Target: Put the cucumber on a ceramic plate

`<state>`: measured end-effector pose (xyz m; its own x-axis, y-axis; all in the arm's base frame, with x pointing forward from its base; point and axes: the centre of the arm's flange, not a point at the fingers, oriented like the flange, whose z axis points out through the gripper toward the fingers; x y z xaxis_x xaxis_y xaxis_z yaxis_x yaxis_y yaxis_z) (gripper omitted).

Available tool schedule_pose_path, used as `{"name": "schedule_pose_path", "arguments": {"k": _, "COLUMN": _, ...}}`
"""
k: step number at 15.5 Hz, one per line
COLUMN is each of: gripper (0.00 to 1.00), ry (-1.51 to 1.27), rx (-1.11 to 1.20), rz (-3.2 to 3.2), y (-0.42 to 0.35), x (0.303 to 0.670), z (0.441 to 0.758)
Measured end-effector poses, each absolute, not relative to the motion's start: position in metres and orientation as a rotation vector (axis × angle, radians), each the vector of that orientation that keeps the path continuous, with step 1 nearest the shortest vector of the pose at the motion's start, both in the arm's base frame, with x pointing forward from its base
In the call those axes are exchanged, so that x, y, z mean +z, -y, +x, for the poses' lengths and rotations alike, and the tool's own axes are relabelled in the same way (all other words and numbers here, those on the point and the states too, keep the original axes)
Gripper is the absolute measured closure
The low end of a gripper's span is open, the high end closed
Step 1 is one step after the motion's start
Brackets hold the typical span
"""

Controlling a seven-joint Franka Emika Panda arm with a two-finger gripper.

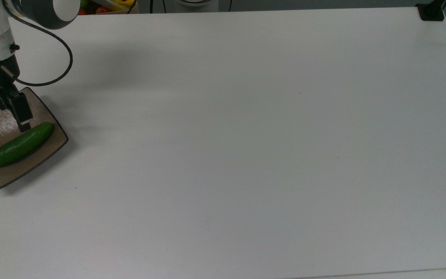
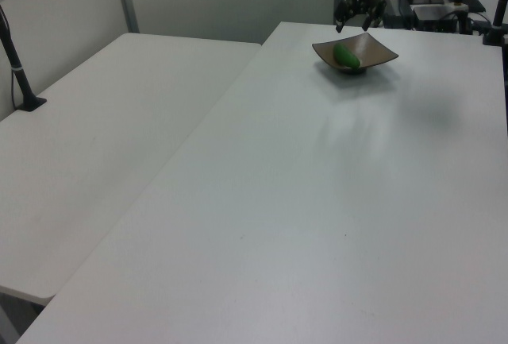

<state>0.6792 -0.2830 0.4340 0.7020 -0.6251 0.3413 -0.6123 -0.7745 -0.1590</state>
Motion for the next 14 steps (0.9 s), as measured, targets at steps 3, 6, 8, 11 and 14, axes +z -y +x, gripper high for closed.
{"name": "schedule_pose_path", "arguments": {"k": 3, "gripper": 0.00, "ry": -0.986, "rx": -0.440, "rz": -2.912, "y": 0.265, "x": 0.452, "z": 0.671}}
{"name": "schedule_pose_path", "arguments": {"k": 6, "gripper": 0.00, "ry": -0.873, "rx": -0.301, "rz": -2.954, "y": 0.230, "x": 0.484, "z": 0.660}}
{"name": "schedule_pose_path", "arguments": {"k": 8, "gripper": 0.00, "ry": -0.807, "rx": -0.247, "rz": -2.977, "y": 0.202, "x": 0.507, "z": 0.651}}
{"name": "schedule_pose_path", "arguments": {"k": 11, "gripper": 0.00, "ry": -0.648, "rx": -0.149, "rz": -3.028, "y": 0.138, "x": 0.536, "z": 0.628}}
{"name": "schedule_pose_path", "arguments": {"k": 14, "gripper": 0.00, "ry": -0.490, "rx": -0.096, "rz": -3.068, "y": 0.069, "x": 0.555, "z": 0.603}}
